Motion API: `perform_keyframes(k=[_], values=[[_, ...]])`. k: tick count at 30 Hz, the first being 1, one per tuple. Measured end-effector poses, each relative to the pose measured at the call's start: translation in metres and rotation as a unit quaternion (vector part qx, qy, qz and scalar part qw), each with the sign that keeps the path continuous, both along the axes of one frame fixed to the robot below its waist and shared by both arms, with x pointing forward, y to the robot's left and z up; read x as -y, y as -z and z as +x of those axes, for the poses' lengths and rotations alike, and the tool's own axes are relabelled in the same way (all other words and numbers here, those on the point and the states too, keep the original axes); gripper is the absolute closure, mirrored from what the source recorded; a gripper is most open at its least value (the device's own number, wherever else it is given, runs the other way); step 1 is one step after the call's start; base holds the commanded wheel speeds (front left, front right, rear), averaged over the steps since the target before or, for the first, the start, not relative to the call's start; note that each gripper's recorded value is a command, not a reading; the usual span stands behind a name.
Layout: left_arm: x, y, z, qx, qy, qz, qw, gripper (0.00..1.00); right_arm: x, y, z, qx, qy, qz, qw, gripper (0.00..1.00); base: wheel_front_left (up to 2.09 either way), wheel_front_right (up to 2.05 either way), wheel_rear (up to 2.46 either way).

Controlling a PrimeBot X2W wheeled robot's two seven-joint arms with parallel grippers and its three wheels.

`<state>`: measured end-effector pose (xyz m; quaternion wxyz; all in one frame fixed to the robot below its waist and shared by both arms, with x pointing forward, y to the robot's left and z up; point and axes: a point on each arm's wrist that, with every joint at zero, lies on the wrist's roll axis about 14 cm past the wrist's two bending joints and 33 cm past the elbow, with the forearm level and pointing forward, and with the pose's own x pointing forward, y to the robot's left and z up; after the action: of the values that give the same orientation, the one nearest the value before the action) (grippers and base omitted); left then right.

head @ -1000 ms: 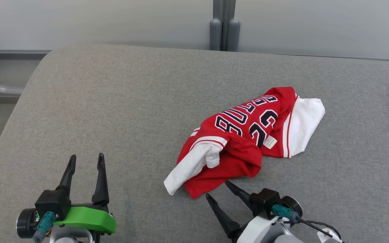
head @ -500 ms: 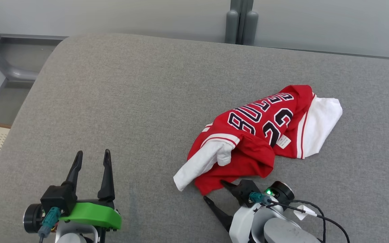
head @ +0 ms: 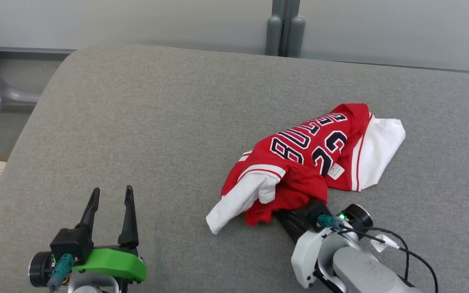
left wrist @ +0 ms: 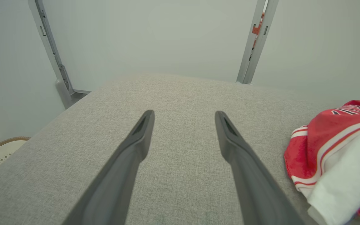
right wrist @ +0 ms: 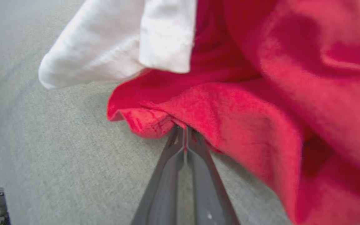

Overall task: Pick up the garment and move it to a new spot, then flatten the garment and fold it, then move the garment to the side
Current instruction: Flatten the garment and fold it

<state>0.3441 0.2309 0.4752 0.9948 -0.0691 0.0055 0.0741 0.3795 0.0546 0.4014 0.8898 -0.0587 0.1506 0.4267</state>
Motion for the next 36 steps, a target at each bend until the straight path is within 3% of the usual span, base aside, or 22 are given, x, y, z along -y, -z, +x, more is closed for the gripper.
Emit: perform_keyframes(k=[11, 24, 25, 26, 27, 36], values=[[0.028, -0.001, 0.009, 0.005, 0.045, -0.007, 0.999, 0.0, 0.102, -0.031, 0.003, 0.073, 0.111, 0.013, 0.991, 1.0, 0.0, 0.0, 0.0], [0.058, -0.002, 0.021, 0.008, 0.09, -0.012, 0.996, 0.0, 0.246, -0.04, -0.02, 0.1, 0.281, -0.038, 0.954, 1.0, 0.0, 0.0, 0.0], [0.059, -0.002, 0.021, 0.008, 0.091, -0.012, 0.996, 0.0, 0.248, -0.043, -0.019, 0.103, 0.29, -0.032, 0.951, 0.81, 0.0, 0.0, 0.0], [0.059, -0.001, 0.022, 0.007, 0.091, -0.012, 0.996, 0.0, 0.248, -0.046, -0.019, 0.106, 0.293, -0.026, 0.95, 0.29, 0.0, 0.0, 0.0], [0.059, -0.001, 0.022, 0.007, 0.091, -0.012, 0.996, 0.0, 0.246, -0.05, -0.018, 0.11, 0.294, -0.02, 0.949, 0.0, 0.0, 0.0, 0.0], [0.06, -0.004, 0.02, 0.012, 0.093, -0.011, 0.996, 0.0, 0.234, -0.088, -0.016, 0.157, 0.307, 0.04, 0.938, 0.0, 0.0, 0.0, 0.0]])
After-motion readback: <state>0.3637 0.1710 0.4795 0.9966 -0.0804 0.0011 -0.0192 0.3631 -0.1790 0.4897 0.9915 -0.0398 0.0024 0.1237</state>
